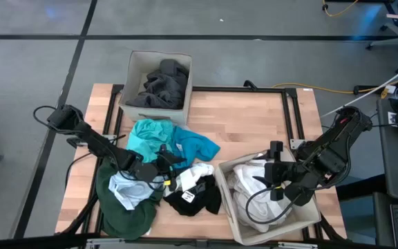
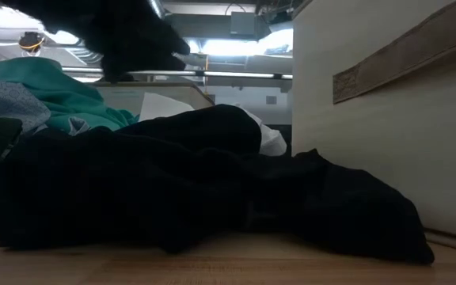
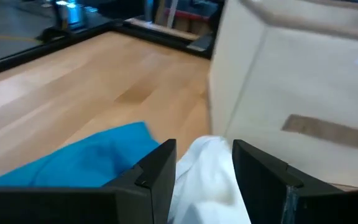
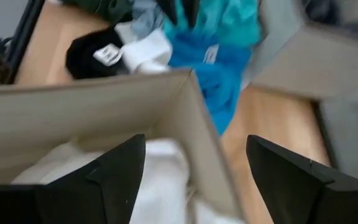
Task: Sort clothes
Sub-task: Put the light blue shorts into the top white laundry bin
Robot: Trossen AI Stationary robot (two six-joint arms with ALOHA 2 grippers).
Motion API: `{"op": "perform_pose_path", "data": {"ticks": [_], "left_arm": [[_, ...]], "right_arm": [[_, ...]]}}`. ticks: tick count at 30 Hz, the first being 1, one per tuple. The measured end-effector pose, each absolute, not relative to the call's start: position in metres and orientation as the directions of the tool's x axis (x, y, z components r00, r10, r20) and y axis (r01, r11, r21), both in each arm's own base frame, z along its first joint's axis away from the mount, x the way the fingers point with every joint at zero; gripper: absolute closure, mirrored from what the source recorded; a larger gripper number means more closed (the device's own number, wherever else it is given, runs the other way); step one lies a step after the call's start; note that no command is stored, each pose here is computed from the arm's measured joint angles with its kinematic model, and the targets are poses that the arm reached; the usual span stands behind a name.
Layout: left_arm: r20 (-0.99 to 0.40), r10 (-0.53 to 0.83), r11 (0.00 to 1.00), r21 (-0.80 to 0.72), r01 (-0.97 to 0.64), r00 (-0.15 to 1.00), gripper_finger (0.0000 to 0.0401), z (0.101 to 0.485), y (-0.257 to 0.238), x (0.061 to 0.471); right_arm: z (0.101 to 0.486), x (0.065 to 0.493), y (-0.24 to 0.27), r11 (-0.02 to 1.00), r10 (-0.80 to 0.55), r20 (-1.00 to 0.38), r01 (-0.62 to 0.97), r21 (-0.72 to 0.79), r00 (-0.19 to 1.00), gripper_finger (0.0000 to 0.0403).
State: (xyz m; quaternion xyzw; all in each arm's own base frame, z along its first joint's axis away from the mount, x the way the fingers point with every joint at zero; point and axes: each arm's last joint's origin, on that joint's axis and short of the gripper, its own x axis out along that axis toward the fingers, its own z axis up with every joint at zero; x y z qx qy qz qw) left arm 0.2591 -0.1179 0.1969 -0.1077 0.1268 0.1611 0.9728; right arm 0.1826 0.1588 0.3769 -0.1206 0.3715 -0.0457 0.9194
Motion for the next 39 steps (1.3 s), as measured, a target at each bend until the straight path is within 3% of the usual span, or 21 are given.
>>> {"op": "perform_pose_path", "data": {"ticks": [4, 8, 14, 19, 24, 34, 39], "left_arm": [[-0.260, 0.201, 0.959, -0.144, -0.244, 0.944, 0.0253, 0.210, -0.115, 0.270], [-0.262, 0.154, 0.987, 0.001, -0.159, 0.953, 0.0253, 0.234, -0.119, 0.283], [-0.412, 0.180, 0.978, 0.176, -0.116, 0.893, 0.0253, 0.274, -0.123, 0.292], [-0.569, 0.236, 0.971, 0.174, -0.164, 0.788, 0.0253, 0.296, -0.119, 0.284], [-0.723, 0.325, 0.939, 0.171, -0.299, 0.610, 0.0253, 0.308, -0.107, 0.265], [-0.851, 0.299, 0.906, 0.110, -0.410, 0.433, 0.0253, 0.303, -0.100, 0.247], [-0.864, 0.294, 0.899, 0.105, -0.425, 0.409, 0.0252, 0.302, -0.099, 0.245]], "right_arm": [[0.380, 0.187, 0.161, 0.942, -0.219, -0.599, 0.008, -0.335, 0.770, 0.0123], [0.371, 0.190, 0.162, 0.922, -0.253, -0.572, 0.017, -0.386, 0.780, 0.0123], [0.345, 0.194, 0.162, 0.895, -0.314, -0.561, 0.041, -0.444, 0.766, 0.0123], [0.329, 0.196, 0.165, 0.892, -0.312, -0.563, 0.032, -0.451, 0.765, 0.0123], [0.316, 0.197, 0.166, 0.881, -0.317, -0.566, 0.014, -0.474, 0.761, 0.0123], [0.312, 0.197, 0.165, 0.874, -0.331, -0.558, 0.024, -0.486, 0.761, 0.0123], [0.312, 0.197, 0.165, 0.874, -0.331, -0.558, 0.024, -0.486, 0.761, 0.0123]]}}
